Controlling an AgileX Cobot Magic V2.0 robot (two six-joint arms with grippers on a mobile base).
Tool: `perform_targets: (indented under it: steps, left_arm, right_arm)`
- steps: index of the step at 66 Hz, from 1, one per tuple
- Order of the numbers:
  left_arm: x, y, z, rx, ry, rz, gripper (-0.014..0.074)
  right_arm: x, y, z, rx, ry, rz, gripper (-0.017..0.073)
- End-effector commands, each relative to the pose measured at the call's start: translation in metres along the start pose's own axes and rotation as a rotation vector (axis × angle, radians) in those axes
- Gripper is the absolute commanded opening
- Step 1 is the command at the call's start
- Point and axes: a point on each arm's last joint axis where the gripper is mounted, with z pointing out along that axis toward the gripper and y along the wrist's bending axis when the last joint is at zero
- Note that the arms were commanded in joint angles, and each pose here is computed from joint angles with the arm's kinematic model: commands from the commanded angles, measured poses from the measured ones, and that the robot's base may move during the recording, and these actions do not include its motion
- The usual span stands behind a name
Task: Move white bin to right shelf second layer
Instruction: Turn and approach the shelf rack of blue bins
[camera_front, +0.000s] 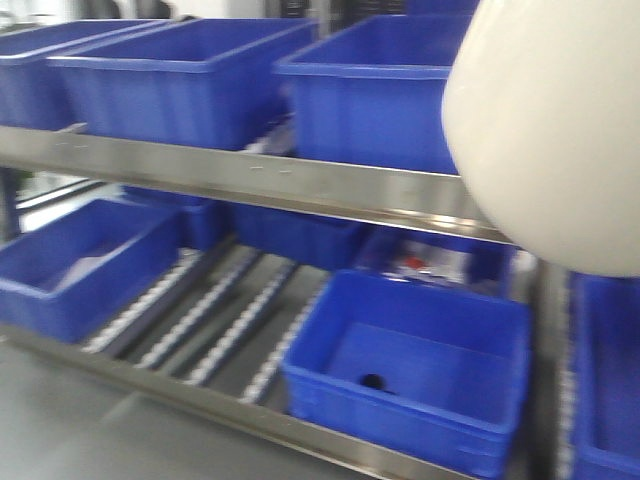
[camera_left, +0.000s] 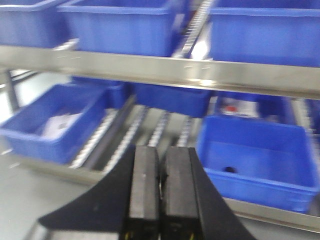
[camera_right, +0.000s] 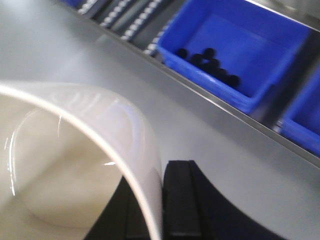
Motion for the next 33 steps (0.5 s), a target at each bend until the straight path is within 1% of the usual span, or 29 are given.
perform_targets:
  steps: [1,33]
  left_arm:
    - [0.0007,-0.0003,0.0006,0.003,-0.072,-0.004,0.0085]
    - [0.0007,-0.0003,0.0006,0.003,-0.072,-0.004,0.0085]
  right_arm:
    - [-0.0145,0.0028,-0.0074,-0.019,-0.107,0.001,0.0055]
    - [-0.0144,0.0028,-0.0092,-0.021,-0.113,0.001,0.0055]
